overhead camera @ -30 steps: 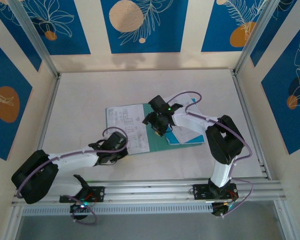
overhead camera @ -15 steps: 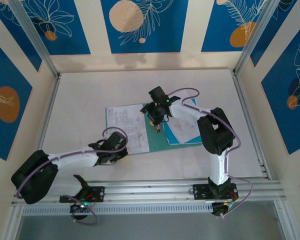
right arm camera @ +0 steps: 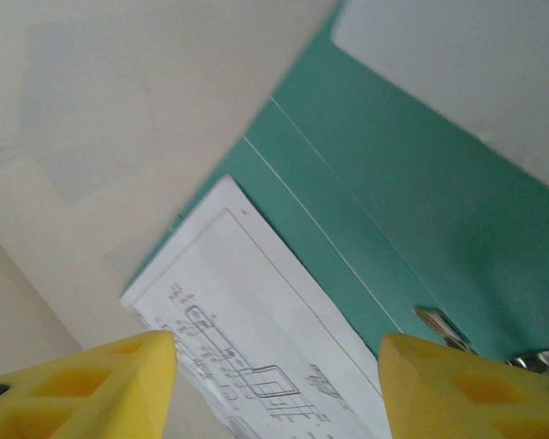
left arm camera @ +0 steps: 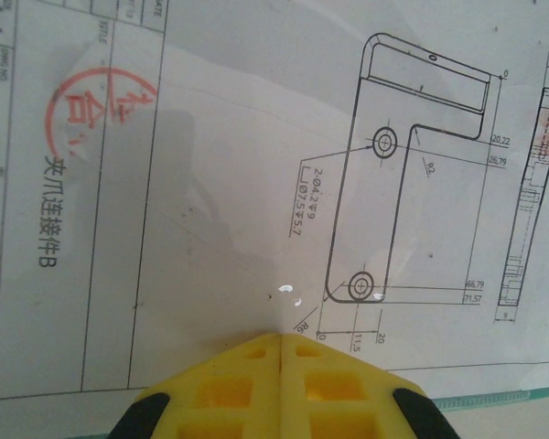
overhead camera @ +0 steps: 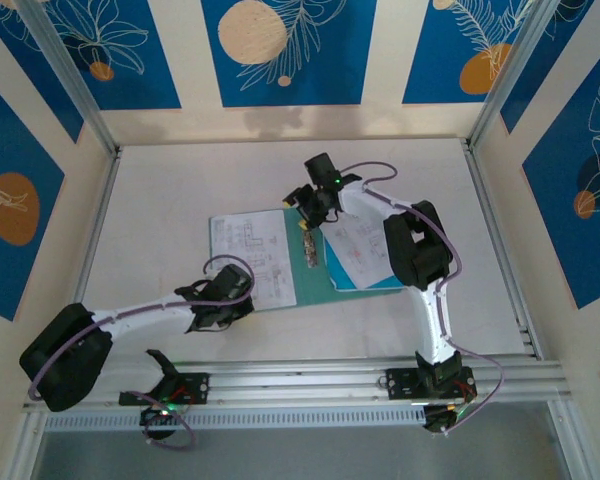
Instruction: Put the files into the folder
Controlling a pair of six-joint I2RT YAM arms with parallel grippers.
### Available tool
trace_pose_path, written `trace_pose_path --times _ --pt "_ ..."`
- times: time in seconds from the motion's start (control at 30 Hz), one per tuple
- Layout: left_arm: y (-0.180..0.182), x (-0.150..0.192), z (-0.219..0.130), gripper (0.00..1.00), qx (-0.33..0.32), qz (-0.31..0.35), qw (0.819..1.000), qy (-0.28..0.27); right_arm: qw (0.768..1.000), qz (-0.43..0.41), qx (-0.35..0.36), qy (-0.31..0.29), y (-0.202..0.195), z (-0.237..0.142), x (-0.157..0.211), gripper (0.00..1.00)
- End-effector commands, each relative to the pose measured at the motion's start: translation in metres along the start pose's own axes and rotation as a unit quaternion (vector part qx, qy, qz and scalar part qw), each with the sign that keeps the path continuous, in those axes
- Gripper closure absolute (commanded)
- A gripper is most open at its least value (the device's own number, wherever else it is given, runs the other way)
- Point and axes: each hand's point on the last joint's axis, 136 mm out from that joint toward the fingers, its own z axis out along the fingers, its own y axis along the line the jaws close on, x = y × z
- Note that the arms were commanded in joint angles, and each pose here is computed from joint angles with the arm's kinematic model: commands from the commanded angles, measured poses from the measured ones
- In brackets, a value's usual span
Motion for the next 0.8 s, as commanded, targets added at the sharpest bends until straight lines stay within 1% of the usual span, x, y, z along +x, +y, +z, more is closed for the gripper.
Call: trace_pose_path --times 0.0,0.07,0.13,0.23,0.33,0.43,0.57,0.63,0.77 --pt "0.03 0.01 -0.001 1.0 -0.056 0.015 0.998 0.013 0.998 -0.053 -0.026 0.01 0.025 -0.027 0.005 0.39" --pt "0.031 0.008 -0.001 1.0 -0.058 0.017 0.998 0.011 0.995 -0.09 -0.034 -0.012 0.032 -0.052 0.007 0.39" --pt "0.032 0.007 -0.002 1.0 -0.061 0.02 0.998 0.01 0.991 -0.125 -0.03 -0.039 0.03 -0.077 0.011 0.38" --pt "0.032 0.004 -0.004 1.0 -0.062 0.025 0.998 0.006 0.984 -0.165 0.01 -0.06 0.0 -0.102 0.023 0.39" --pt "0.028 -0.001 -0.006 1.0 -0.063 0.036 0.997 0.004 0.974 -0.201 0.075 -0.072 -0.048 -0.117 0.037 0.46" --pt "0.026 -0.004 -0.007 1.0 -0.066 0.045 0.997 0.003 0.961 -0.231 0.137 -0.063 -0.101 -0.124 0.053 0.58" --pt "0.028 -0.006 -0.009 1.0 -0.07 0.05 0.996 0.004 0.937 -0.283 0.199 -0.04 -0.145 -0.127 0.074 0.63" --pt "0.029 -0.007 -0.009 1.0 -0.071 0.05 0.996 0.004 0.924 -0.312 0.217 -0.031 -0.155 -0.125 0.081 0.63" --pt "0.032 -0.007 -0.009 1.0 -0.076 0.053 0.996 0.007 0.899 -0.372 0.23 -0.007 -0.157 -0.11 0.095 0.63"
